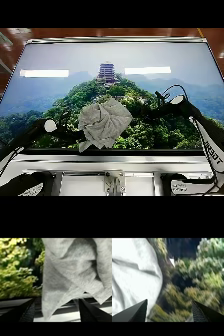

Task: Fold the shirts.

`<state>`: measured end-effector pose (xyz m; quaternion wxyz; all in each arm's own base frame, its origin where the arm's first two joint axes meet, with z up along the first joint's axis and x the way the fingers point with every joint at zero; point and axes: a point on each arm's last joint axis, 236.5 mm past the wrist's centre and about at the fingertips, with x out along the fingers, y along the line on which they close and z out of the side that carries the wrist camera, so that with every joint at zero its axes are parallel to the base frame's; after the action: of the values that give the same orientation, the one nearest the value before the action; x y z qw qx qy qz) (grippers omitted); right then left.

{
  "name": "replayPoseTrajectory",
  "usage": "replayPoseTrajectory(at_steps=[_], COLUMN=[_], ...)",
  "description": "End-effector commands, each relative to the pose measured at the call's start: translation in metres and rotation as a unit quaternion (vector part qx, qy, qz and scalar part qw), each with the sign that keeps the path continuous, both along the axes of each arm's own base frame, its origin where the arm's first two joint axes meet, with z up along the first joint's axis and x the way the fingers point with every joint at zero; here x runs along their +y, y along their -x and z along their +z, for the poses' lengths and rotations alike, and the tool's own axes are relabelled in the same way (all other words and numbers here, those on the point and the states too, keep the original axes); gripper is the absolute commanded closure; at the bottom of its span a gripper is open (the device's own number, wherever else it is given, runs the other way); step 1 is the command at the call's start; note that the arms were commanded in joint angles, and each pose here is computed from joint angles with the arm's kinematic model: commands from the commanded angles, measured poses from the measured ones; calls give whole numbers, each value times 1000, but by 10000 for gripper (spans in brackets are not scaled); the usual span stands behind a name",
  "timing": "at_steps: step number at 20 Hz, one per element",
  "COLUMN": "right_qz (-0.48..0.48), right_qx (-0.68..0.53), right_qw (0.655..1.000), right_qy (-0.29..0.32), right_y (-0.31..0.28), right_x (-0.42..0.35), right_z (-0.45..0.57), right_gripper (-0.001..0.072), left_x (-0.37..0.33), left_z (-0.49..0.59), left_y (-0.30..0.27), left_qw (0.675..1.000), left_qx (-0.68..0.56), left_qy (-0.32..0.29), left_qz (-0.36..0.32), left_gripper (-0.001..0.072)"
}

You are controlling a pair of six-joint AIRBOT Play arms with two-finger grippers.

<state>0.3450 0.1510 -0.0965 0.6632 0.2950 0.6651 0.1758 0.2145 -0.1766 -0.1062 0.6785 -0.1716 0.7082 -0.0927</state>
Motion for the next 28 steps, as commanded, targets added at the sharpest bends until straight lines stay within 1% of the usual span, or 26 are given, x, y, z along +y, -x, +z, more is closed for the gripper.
replayPoseTrajectory(at_steps=[1, 2, 4, 5, 6, 7, 8, 9, 10, 12, 14, 15, 16, 17, 18, 19, 21, 22, 23, 24, 25, 26, 27, 28], right_qz=[-20, -23, -36, -44, -52, -52, -49, -51, -51, -16, 16, 25, 30, 30, 24, 13, -13, -27, -41, -48, -52, -63, -70, -72], right_qx=[7, 7, 5, 5, 3, 1, -1, -4, -11, -71, -163, -216, -281, -346, -413, -485, -612, -662, -708, -742, -759, -764, -758, -742], right_qw=[1000, 999, 999, 998, 997, 997, 997, 997, 997, 995, 983, 973, 957, 935, 909, 873, 791, 749, 704, 667, 645, 636, 639, 653], right_qy=[-22, -28, -40, -47, -52, -53, -53, -56, -64, -72, -78, -76, -70, -65, -58, -48, -27, -12, 11, 42, 67, 88, 109, 132], right_y=[-7, -9, -14, -17, -19, -21, -21, -24, -29, -46, -72, -84, -95, -102, -102, -94, -54, -27, 3, 32, 55, 73, 83, 88], right_x=[20, 28, 44, 51, 58, 64, 67, 69, 72, 70, 61, 54, 44, 33, 22, 10, -11, -19, -28, -36, -42, -49, -56, -63], right_z=[-12, -15, -19, -20, -21, -22, -21, -19, -12, 19, 82, 122, 173, 227, 286, 352, 474, 522, 564, 591, 606, 613, 610, 600], right_gripper=[41, 41, 41, 42, 44, 118, 311, 555, 655, 658, 658, 658, 658, 658, 658, 658, 658, 658, 658, 658, 658, 658, 658, 658], left_x=[-18, -23, -24, -24, -25, -25, -26, -26, -25, -14, 16, 34, 50, 62, 69, 74, 86, 95, 104, 111, 116, 120, 122, 124], left_z=[-17, -19, -20, -19, -18, -16, -12, -6, 5, 44, 105, 148, 206, 276, 346, 424, 553, 594, 618, 625, 619, 600, 576, 549], left_y=[-3, -4, -6, -7, -7, -9, -13, -20, -31, -55, -85, -101, -116, -126, -127, -117, -72, -46, -23, -8, 1, 4, 4, 3], left_qw=[999, 999, 999, 999, 999, 999, 999, 999, 998, 993, 977, 963, 941, 912, 878, 834, 740, 704, 681, 673, 678, 703, 735, 769], left_qx=[6, 8, 6, 5, 5, 0, -11, -26, -50, -114, -190, -241, -305, -385, -462, -543, -670, -707, -729, -736, -732, -709, -676, -636], left_qy=[22, 28, 30, 31, 32, 33, 35, 35, 32, 5, -64, -102, -128, -138, -124, -93, -22, 2, 13, 11, -1, -20, -39, -59], left_qz=[29, 38, 42, 43, 39, 34, 24, 18, 8, -37, -66, -69, -63, -45, -20, 8, 51, 64, 73, 73, 64, 52, 41, 32], left_gripper=[106, 124, 448, 548, 599, 659, 673, 674, 675, 676, 676, 676, 676, 675, 675, 675, 675, 675, 675, 675, 675, 675, 675, 675])
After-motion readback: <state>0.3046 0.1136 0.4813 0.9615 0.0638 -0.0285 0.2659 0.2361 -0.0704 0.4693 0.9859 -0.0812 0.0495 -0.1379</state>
